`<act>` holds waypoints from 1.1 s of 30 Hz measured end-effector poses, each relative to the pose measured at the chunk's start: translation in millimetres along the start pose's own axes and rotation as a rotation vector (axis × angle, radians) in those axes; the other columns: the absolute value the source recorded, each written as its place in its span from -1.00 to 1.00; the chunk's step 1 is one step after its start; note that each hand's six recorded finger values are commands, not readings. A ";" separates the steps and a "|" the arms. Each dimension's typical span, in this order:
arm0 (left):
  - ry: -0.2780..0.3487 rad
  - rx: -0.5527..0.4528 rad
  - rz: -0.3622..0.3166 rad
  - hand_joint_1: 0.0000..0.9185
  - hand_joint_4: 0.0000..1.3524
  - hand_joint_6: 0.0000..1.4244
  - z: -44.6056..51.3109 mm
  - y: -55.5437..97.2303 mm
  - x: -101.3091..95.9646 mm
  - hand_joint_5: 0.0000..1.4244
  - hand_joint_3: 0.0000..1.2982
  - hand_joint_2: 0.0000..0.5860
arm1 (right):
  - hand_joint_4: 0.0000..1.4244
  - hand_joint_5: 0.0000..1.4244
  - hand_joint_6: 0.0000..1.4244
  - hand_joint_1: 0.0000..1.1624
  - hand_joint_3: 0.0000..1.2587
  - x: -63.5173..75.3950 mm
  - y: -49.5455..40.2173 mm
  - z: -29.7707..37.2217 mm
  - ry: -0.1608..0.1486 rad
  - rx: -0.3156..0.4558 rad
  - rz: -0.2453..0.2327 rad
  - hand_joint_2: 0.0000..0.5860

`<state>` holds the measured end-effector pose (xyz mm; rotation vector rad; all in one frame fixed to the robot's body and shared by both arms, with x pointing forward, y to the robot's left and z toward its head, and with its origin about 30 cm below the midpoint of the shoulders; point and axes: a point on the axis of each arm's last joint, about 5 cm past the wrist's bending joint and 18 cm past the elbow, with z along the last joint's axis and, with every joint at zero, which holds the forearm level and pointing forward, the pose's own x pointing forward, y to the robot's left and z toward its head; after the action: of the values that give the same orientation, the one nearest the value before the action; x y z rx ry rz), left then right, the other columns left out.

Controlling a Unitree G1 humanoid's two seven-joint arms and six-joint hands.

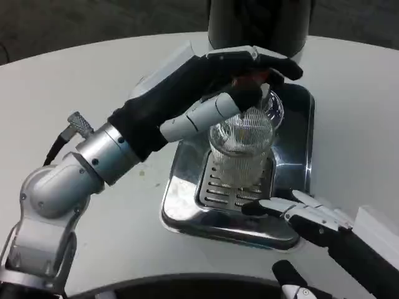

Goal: Grasp the cup under the faucet to collect the drink, then remove the cup.

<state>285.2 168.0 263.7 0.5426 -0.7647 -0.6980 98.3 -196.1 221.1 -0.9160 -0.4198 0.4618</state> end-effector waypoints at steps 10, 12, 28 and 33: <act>-0.011 0.029 -0.005 -1.00 -0.61 -0.73 -0.7 0.7 -1.6 -0.57 -0.27 -0.55 | -0.81 -0.93 -1.00 -0.08 -0.69 1.5 -0.4 0.4 -0.011 -0.002 -0.003 0.97; -0.013 0.043 -0.005 -1.00 -0.61 -0.73 -0.5 0.8 -1.9 -0.56 -0.26 -0.55 | -0.81 -0.92 -1.00 -0.08 -0.69 1.7 -0.2 0.5 -0.012 0.000 -0.003 0.97; -0.027 0.127 -0.004 -1.00 -0.59 -0.72 -0.5 1.5 -4.6 -0.55 -0.24 -0.58 | -0.81 -0.91 -1.00 -0.01 -0.69 3.2 1.5 0.8 -0.018 0.015 -0.005 0.89; -0.026 0.128 -0.003 -1.00 -0.59 -0.71 -0.8 1.8 -4.9 -0.55 -0.24 -0.58 | -0.79 -0.85 -0.96 0.22 -0.69 3.3 3.7 0.0 0.001 0.029 -0.028 0.63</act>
<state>283.9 172.9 262.2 0.6526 -0.8372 -0.6630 100.3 -192.4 218.5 -0.8814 -0.4236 0.4408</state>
